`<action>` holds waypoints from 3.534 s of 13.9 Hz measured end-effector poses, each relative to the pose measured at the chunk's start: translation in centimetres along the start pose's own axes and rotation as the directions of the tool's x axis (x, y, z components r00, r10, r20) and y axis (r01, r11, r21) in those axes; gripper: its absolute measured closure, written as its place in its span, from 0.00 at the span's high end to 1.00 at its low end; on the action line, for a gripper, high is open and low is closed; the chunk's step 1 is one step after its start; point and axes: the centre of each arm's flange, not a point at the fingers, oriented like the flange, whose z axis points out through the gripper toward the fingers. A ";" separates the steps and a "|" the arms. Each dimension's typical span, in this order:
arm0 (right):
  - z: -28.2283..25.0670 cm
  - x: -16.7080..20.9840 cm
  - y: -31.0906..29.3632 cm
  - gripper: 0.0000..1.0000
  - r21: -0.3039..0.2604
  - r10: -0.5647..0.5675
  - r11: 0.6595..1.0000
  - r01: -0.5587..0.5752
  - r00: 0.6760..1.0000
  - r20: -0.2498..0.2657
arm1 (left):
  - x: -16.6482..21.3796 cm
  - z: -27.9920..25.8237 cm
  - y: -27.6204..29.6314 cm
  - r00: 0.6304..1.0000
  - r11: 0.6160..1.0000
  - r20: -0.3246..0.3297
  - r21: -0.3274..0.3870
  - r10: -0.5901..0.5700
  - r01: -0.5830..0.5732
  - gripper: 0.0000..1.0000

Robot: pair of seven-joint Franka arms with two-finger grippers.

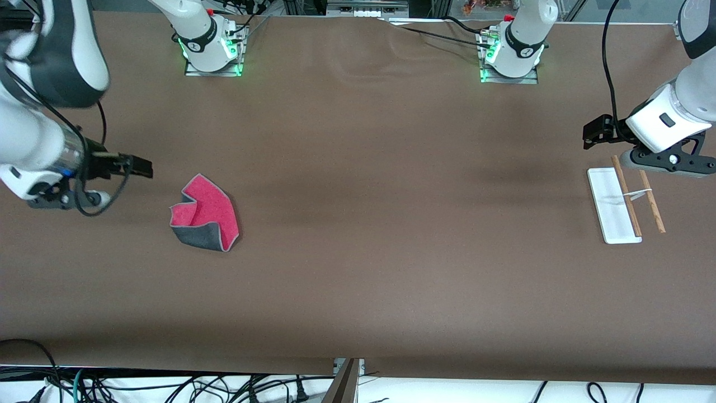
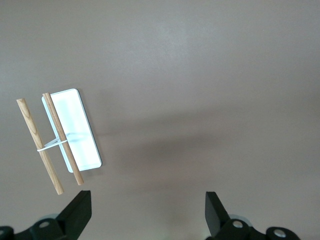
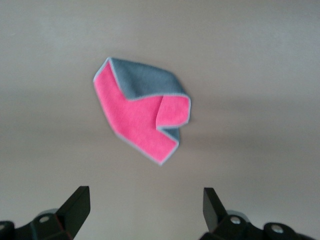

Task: Pass towel and hang on rack
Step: 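Move the right gripper down onto the pink-grey towel's edge, then close the right gripper on the towel edge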

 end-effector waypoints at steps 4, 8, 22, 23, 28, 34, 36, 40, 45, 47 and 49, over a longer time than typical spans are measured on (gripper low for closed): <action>10.9 0.6 1.2 1.00 -0.005 0.019 1.000 -0.019 0.998 -0.061 | 0.0 0.0 0.0 1.000 1.000 0.001 0.000 0.000 0.000 1.00; 15.8 1.4 2.7 1.00 -0.014 0.041 0.999 -0.042 0.997 -0.060 | 0.0 0.1 0.0 1.000 1.000 0.001 0.000 0.000 0.000 1.00; 24.1 1.0 5.9 0.93 -0.021 0.093 0.995 -0.094 0.995 -0.028 | 0.0 0.1 0.0 1.000 1.000 0.001 0.000 0.000 0.000 1.00; 24.2 1.0 5.9 0.92 -0.021 0.093 0.995 -0.094 0.995 -0.026 | 0.0 0.1 0.0 1.000 1.000 0.001 0.000 0.000 0.000 1.00; 24.6 0.8 5.9 0.76 -0.021 0.095 0.995 -0.096 0.995 -0.017 | 0.0 0.1 0.0 1.000 1.000 0.002 0.000 0.000 0.000 1.00; 25.0 0.6 5.9 0.67 -0.014 0.105 0.994 -0.106 0.994 -0.009 | 0.0 0.1 0.0 1.000 1.000 0.002 0.000 0.000 0.000 1.00; 25.1 0.6 5.9 0.59 -0.013 0.107 0.994 -0.107 0.994 -0.008 | 0.0 0.1 0.0 1.000 1.000 0.002 0.000 0.000 0.000 1.00; 25.2 0.6 5.9 0.48 -0.013 0.108 0.994 -0.108 0.994 -0.007 | 0.0 0.1 0.0 1.000 1.000 0.002 0.000 0.000 0.000 1.00; 25.2 0.7 5.6 0.41 -0.007 0.109 0.994 -0.109 0.994 -0.014 | 0.0 0.1 0.0 1.000 1.000 0.002 0.000 0.000 0.000 1.00; 25.2 0.7 5.5 0.20 0.000 0.115 0.993 -0.115 0.993 -0.015 | 0.0 0.1 0.0 1.000 1.000 0.002 -0.001 -0.001 0.001 1.00; 25.1 0.8 5.5 0.01 0.001 0.116 0.993 -0.116 0.993 -0.016 | 0.0 0.1 -0.1 1.000 1.000 0.002 -0.001 -0.001 0.001 1.00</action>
